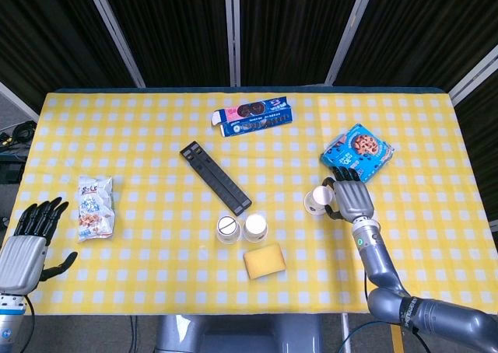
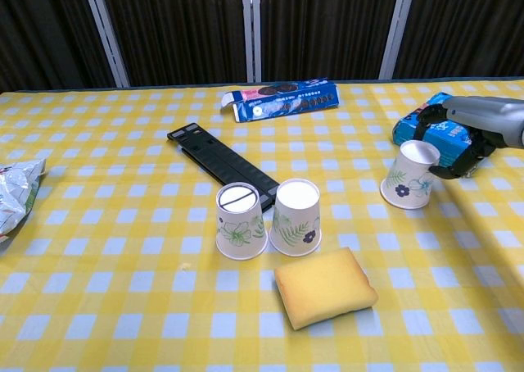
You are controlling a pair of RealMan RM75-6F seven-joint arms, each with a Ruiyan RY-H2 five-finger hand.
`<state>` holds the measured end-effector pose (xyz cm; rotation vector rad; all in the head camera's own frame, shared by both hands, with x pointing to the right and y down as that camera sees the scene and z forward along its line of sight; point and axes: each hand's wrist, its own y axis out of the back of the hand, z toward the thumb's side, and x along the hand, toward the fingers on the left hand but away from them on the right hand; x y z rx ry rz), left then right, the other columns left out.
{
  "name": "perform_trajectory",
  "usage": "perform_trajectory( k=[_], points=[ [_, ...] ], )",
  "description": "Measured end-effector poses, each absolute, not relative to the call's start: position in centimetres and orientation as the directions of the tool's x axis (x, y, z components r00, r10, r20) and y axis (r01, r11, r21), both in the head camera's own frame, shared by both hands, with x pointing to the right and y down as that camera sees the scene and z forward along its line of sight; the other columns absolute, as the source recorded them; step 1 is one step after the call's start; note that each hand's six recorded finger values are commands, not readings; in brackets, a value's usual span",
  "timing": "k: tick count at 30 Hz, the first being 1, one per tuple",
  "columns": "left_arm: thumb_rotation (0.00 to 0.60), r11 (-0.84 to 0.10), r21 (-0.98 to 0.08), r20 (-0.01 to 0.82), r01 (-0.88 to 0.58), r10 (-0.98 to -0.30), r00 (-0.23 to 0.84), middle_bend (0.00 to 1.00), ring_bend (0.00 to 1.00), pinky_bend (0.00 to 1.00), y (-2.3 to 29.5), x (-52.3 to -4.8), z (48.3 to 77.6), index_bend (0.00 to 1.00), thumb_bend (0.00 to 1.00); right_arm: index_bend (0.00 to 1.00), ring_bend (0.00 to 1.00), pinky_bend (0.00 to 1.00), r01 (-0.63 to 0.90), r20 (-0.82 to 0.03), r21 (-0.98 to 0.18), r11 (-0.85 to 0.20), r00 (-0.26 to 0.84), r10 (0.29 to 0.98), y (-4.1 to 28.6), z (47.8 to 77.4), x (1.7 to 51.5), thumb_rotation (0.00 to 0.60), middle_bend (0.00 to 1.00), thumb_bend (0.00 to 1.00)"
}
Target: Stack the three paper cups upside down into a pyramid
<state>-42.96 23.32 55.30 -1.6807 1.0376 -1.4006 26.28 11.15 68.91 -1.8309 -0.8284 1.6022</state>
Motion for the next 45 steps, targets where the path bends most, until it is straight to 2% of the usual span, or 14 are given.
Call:
perform_trajectory(
  k=[8,19,28,37,45],
  points=[
    [0.600,-0.428,-0.892,0.420,-0.143,-0.903,0.087,0.00,0.00,0.00,23.3,-43.1,55.3,0.00,0.27,0.45,0.00,0.01,0.148,-0.615,-0.761,-0.631,0.144,0.775,10.9,67.1,24.6,0.600,0.08,0.33],
    [0.600,-0.425,-0.893,0.416,-0.150,-0.905,0.088,0.00,0.00,0.00,23.4,-43.2,55.0,0.00,0.27,0.47,0.00,0.04,0.244,-0.516,-0.769,-0.591,0.307,0.799,10.8,60.8,19.3,0.600,0.09,0.33],
    [0.600,-0.425,-0.891,0.416,-0.158,-0.905,0.090,0.00,0.00,0.00,23.4,-43.2,54.9,0.00,0.27,0.48,0.00,0.05,0.261,-0.460,-0.764,-0.590,0.421,0.782,11.8,56.9,15.0,0.600,0.10,0.33],
    [0.600,-0.427,-0.889,0.417,-0.165,-0.904,0.094,0.00,0.00,0.00,23.4,-43.2,54.8,0.00,0.27,0.48,0.00,0.05,0.235,-0.471,-0.732,-0.640,0.503,0.724,14.3,57.2,10.7,0.600,0.10,0.33],
    [0.600,-0.426,-0.887,0.417,-0.177,-0.905,0.089,0.00,0.00,0.00,23.3,-43.6,54.7,0.00,0.27,0.48,0.00,0.05,0.166,-0.485,-0.760,-0.628,0.498,0.719,15.0,58.8,9.3,0.600,0.10,0.33]
  ],
)
